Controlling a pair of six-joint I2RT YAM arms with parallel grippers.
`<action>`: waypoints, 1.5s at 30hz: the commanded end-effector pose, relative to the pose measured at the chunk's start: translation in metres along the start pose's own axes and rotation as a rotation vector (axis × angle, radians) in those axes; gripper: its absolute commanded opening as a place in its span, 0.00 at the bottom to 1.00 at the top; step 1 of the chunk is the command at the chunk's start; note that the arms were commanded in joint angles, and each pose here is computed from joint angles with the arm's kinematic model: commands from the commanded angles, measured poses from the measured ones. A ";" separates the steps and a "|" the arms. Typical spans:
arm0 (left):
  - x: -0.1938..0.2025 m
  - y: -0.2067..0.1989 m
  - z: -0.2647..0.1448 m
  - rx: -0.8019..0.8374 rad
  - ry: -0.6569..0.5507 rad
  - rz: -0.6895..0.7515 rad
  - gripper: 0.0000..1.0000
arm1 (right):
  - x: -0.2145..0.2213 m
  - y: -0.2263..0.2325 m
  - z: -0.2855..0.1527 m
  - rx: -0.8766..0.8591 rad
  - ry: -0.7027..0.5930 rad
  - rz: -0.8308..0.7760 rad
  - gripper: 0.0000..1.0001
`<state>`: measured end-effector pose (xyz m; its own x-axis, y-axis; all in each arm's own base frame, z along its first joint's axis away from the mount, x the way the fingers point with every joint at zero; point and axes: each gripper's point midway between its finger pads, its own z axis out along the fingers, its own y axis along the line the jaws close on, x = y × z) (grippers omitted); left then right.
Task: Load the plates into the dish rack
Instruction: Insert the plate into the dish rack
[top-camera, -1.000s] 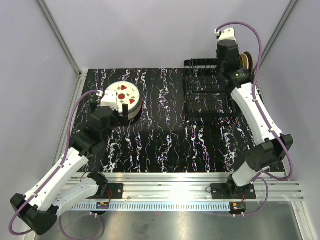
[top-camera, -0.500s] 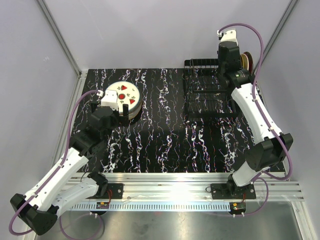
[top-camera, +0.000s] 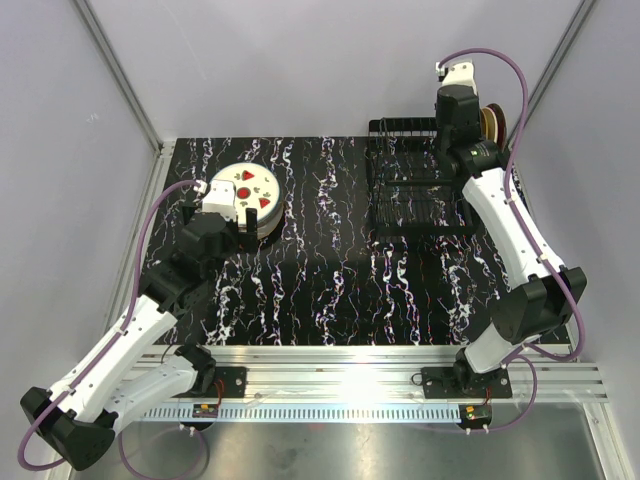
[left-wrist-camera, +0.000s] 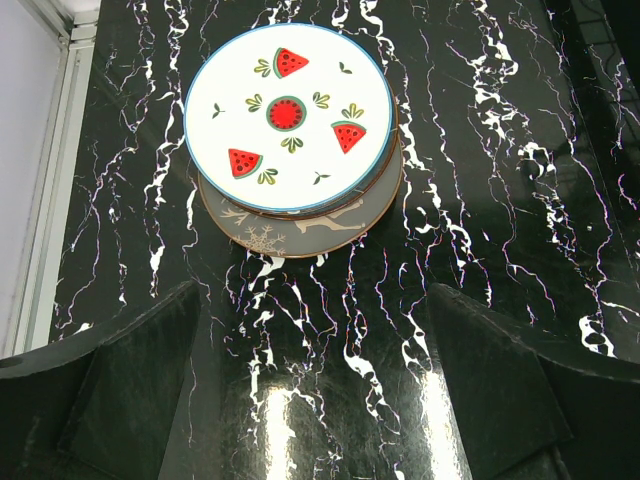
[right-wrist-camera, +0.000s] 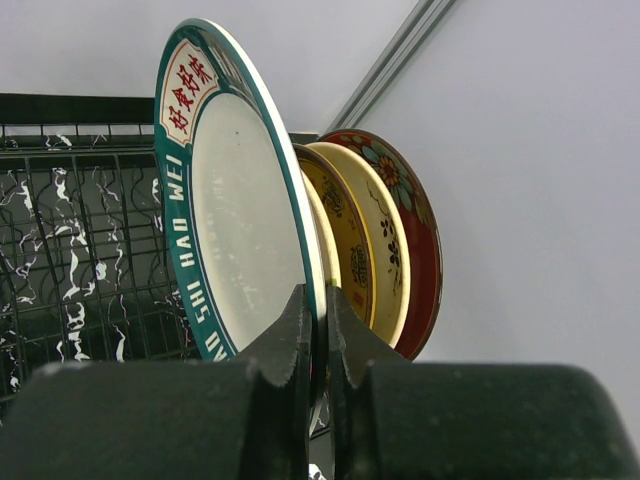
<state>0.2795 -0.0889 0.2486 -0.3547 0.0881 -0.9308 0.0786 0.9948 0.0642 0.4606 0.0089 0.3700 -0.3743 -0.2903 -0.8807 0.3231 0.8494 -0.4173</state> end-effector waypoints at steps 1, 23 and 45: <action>-0.027 -0.006 -0.005 0.028 -0.066 -0.045 0.99 | -0.011 -0.016 -0.010 0.006 -0.035 0.038 0.03; -0.026 -0.008 -0.004 0.038 -0.059 -0.042 0.99 | -0.012 -0.020 -0.016 0.000 -0.030 0.046 0.31; -0.023 -0.005 -0.002 0.018 -0.051 -0.033 0.99 | -0.052 -0.018 -0.073 -0.279 -0.119 0.241 0.54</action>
<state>0.2800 -0.0914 0.2460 -0.3629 0.0927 -0.9272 0.0896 0.9939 0.0643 0.4269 0.0253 0.4063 -0.3016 -0.1969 -0.9329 0.2164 0.9388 -0.2681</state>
